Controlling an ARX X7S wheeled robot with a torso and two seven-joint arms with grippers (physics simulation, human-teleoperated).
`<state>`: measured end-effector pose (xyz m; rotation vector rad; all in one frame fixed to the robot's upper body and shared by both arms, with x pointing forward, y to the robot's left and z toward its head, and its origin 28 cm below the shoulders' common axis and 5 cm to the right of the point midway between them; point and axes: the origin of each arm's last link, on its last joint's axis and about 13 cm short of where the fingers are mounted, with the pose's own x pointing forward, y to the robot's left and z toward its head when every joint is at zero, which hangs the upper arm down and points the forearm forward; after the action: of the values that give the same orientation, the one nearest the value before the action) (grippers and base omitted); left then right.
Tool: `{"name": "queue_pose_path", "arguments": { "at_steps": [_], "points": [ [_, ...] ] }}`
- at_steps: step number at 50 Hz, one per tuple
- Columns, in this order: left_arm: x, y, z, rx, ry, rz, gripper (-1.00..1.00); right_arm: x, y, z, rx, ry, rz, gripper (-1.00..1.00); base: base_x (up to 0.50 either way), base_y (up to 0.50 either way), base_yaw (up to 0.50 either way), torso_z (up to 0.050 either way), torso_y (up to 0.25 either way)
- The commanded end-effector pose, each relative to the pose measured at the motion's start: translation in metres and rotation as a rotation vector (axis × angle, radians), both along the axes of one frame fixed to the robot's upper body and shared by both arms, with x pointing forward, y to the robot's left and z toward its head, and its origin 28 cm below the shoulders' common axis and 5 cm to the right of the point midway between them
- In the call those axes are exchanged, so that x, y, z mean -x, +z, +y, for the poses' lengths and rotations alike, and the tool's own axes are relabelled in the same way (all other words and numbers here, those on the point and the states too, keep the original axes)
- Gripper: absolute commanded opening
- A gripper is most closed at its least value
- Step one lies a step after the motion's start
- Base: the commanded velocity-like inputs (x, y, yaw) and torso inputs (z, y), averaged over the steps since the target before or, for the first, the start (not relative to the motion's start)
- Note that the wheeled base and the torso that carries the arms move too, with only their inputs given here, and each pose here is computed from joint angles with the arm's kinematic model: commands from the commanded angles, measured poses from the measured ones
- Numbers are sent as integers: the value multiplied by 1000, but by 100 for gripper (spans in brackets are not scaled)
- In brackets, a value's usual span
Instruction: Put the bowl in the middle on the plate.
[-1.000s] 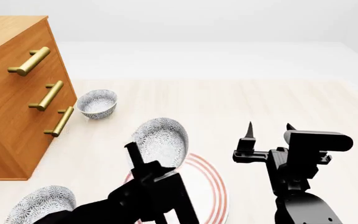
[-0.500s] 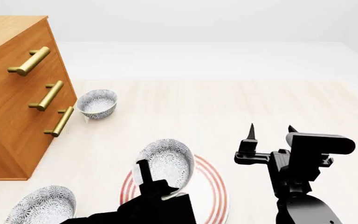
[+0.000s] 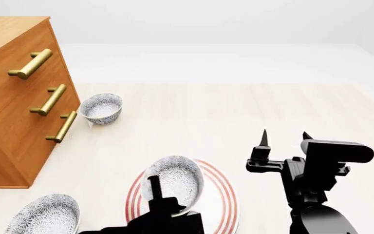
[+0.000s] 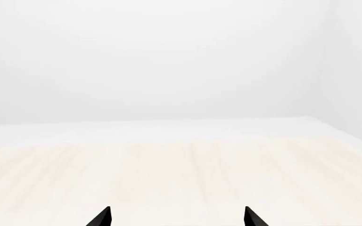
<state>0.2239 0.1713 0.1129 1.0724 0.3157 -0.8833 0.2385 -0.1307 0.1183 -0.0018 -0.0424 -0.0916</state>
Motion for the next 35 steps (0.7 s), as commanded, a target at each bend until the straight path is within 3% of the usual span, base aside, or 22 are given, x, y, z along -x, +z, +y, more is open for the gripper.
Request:
{"name": "queue_pose_path", "arguments": {
  "at_steps": [1, 33, 34, 35],
  "points": [
    [-4, -4, -3, -30, -12, -19, -100, 1, -1, -1, -4, -4, 0, 100, 0, 0, 0, 0, 0],
    [-7, -12, -6, -96, -40, 64, -100, 2, -3, -1, -6, -7, 2, 100, 0, 0, 0, 0, 0],
    [-7, -11, -6, -102, -40, 62, 100, 2, -3, -1, -6, -6, 3, 100, 0, 0, 0, 0, 0],
    [-6, -10, -5, -102, -44, 67, 100, 2, -3, -1, -6, -5, 3, 100, 0, 0, 0, 0, 0]
  ]
}}
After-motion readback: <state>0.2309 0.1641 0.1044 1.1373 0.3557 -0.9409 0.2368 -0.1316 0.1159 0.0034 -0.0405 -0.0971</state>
